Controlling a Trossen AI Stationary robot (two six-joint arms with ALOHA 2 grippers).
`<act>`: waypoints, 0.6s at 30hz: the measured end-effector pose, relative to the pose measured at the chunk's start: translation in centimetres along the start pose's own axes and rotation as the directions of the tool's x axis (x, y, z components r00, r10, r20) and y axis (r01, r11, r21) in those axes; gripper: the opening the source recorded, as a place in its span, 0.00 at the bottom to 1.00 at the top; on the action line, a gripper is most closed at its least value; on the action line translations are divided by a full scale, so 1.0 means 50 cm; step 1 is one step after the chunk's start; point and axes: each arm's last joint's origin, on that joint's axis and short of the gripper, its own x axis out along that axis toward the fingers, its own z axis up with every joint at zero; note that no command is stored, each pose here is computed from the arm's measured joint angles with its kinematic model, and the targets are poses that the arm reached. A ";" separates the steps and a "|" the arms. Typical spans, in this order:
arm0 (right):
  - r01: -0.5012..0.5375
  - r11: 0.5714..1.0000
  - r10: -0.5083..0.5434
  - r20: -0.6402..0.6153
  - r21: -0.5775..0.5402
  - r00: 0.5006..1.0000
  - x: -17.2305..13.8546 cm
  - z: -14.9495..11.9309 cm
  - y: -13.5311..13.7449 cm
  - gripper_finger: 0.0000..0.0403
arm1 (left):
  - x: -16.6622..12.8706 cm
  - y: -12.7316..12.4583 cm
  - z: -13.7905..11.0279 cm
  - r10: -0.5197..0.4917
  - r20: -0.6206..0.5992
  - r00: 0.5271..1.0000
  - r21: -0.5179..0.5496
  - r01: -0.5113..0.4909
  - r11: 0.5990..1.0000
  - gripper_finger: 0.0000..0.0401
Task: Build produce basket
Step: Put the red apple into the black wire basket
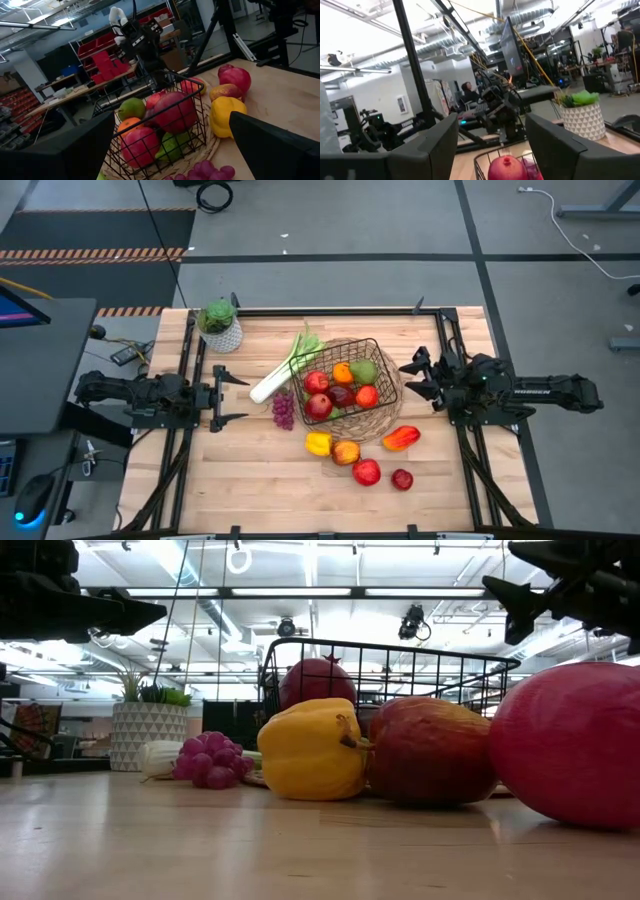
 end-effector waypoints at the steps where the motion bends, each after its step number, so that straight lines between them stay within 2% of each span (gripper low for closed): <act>1: -0.001 1.000 0.001 -0.006 -0.003 1.000 0.000 0.000 0.000 0.60 | 0.000 0.000 0.000 0.000 0.000 1.000 0.000 0.000 1.000 1.00; 6: -0.041 0.999 0.041 0.000 -0.035 0.999 0.010 0.022 0.007 0.68 | 0.000 0.000 0.000 0.000 0.000 1.000 0.000 0.000 1.000 1.00; 11: -0.076 0.997 0.076 -0.082 -0.006 0.994 0.033 0.037 0.017 0.77 | 0.000 0.000 0.000 0.000 0.000 1.000 0.000 0.000 1.000 1.00; 14: -0.097 0.995 0.097 -0.155 0.010 0.983 0.049 0.031 0.027 0.79 | 0.000 0.000 0.000 0.000 0.000 1.000 0.000 0.000 1.000 1.00; 18: -0.109 0.994 0.101 -0.210 -0.025 0.972 0.073 0.029 0.047 0.80 | 0.000 0.000 0.000 0.000 0.000 1.000 0.000 0.000 1.000 1.00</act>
